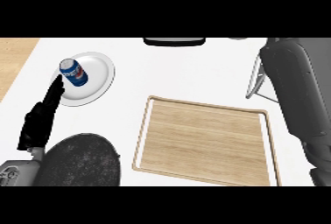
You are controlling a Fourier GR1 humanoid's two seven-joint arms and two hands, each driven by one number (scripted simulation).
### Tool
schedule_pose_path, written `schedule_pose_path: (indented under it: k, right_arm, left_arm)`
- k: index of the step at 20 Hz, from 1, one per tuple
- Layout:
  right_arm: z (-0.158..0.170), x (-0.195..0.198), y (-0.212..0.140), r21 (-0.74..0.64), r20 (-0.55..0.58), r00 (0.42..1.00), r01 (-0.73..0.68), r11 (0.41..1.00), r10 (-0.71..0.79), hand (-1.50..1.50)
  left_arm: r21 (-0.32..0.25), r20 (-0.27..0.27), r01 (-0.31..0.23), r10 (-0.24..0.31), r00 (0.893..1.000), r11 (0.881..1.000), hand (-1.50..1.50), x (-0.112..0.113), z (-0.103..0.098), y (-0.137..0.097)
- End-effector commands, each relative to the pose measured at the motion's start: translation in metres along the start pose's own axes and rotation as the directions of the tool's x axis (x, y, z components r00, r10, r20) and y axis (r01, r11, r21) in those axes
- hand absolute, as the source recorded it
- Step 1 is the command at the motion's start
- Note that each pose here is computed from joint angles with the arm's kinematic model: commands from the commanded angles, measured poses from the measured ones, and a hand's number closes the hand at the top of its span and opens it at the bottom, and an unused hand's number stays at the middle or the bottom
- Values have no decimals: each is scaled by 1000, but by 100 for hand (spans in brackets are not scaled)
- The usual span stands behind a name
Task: Pick the bell pepper from the tray and place it in the tiered basket
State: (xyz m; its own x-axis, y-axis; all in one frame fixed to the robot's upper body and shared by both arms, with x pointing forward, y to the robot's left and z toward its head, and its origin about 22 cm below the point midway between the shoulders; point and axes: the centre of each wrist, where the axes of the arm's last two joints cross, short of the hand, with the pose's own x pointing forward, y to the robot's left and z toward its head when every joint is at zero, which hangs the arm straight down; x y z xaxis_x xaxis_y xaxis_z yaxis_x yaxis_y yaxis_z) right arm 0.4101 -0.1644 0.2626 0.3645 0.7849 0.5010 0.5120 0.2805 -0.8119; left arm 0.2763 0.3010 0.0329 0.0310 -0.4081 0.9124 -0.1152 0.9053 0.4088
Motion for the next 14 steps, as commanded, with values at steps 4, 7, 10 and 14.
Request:
schedule_pose_path:
  k: [4, 7, 10, 14]
  right_arm:
    - [-38, -35, 2, -50, -22, 978, -210, 976, 209, 150]
    - [-52, -63, 11, -78, -52, 927, -374, 924, 370, 150]
    - [-57, -60, 4, -97, -97, 900, -434, 896, 425, 150]
    - [-75, -100, -6, -75, -98, 897, -439, 895, 431, 150]
  left_arm:
    - [2, -3, 2, -2, 1000, 1000, 0, 14, 1, 2]
    - [0, 8, 1, -1, 1000, 1000, 0, 9, -6, -7]
    - [1, -3, 2, -2, 1000, 1000, 0, 6, 0, 0]
    - [13, 19, -1, 0, 1000, 1000, 0, -2, 9, -17]
